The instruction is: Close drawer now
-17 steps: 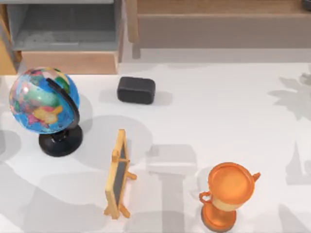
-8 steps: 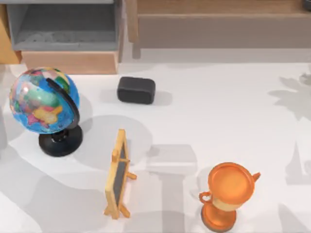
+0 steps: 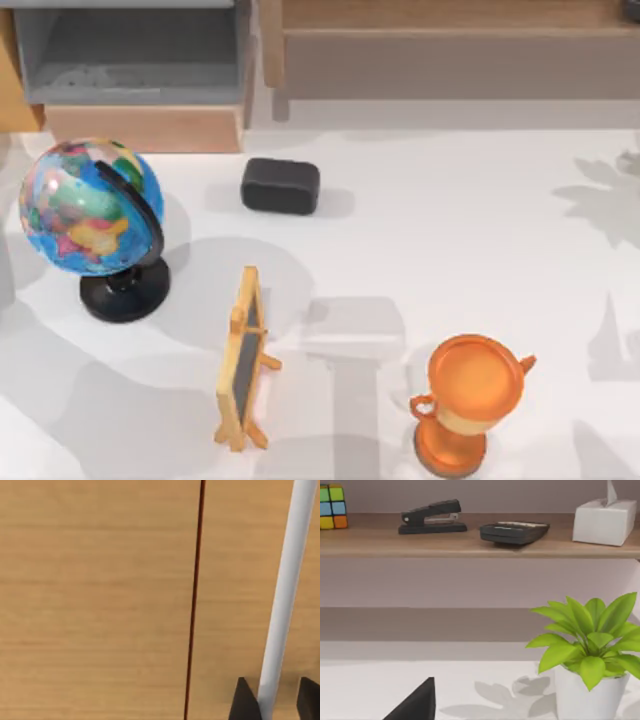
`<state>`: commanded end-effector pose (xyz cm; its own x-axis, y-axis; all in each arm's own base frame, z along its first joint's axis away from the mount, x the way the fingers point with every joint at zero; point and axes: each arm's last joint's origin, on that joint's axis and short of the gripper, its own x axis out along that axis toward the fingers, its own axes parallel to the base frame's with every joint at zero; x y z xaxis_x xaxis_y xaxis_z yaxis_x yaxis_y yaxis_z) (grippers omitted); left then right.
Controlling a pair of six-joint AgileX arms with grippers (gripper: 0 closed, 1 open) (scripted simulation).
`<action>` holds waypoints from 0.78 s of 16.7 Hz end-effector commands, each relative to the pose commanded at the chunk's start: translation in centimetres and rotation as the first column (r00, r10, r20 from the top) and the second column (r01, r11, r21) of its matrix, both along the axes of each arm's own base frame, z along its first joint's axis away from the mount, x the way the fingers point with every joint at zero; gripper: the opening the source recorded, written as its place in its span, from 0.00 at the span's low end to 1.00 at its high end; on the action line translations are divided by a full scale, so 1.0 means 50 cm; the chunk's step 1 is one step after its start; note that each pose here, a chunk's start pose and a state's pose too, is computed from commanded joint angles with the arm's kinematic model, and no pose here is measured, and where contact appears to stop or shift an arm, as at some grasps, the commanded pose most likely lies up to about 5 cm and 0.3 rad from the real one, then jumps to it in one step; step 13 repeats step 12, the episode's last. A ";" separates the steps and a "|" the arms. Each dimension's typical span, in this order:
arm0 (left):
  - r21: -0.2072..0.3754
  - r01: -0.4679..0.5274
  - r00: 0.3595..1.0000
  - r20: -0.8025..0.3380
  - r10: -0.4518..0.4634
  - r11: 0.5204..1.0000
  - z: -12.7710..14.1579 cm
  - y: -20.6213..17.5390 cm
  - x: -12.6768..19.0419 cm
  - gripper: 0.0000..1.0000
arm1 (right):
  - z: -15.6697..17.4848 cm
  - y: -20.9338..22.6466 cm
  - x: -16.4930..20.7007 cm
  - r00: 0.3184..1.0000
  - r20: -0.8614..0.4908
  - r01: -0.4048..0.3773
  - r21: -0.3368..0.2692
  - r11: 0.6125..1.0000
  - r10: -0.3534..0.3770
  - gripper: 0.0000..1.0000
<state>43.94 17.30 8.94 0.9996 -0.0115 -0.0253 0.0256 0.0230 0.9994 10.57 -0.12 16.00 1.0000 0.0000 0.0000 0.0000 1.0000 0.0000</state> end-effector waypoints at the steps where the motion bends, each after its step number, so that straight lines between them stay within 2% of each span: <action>1: 0.000 0.000 1.000 0.000 0.000 1.000 0.000 0.000 0.000 0.60 | 0.000 0.000 0.000 1.000 0.000 0.000 0.000 1.000 0.000 1.00; 6: 0.000 0.000 1.000 0.000 0.000 1.000 0.000 0.000 0.000 0.98 | 0.000 0.000 0.000 1.000 0.000 0.000 0.000 1.000 0.000 1.00; 13: 0.000 0.000 1.000 0.000 0.000 1.000 0.000 0.000 0.000 1.00 | 0.000 0.000 0.000 1.000 0.000 0.000 0.000 1.000 0.000 1.00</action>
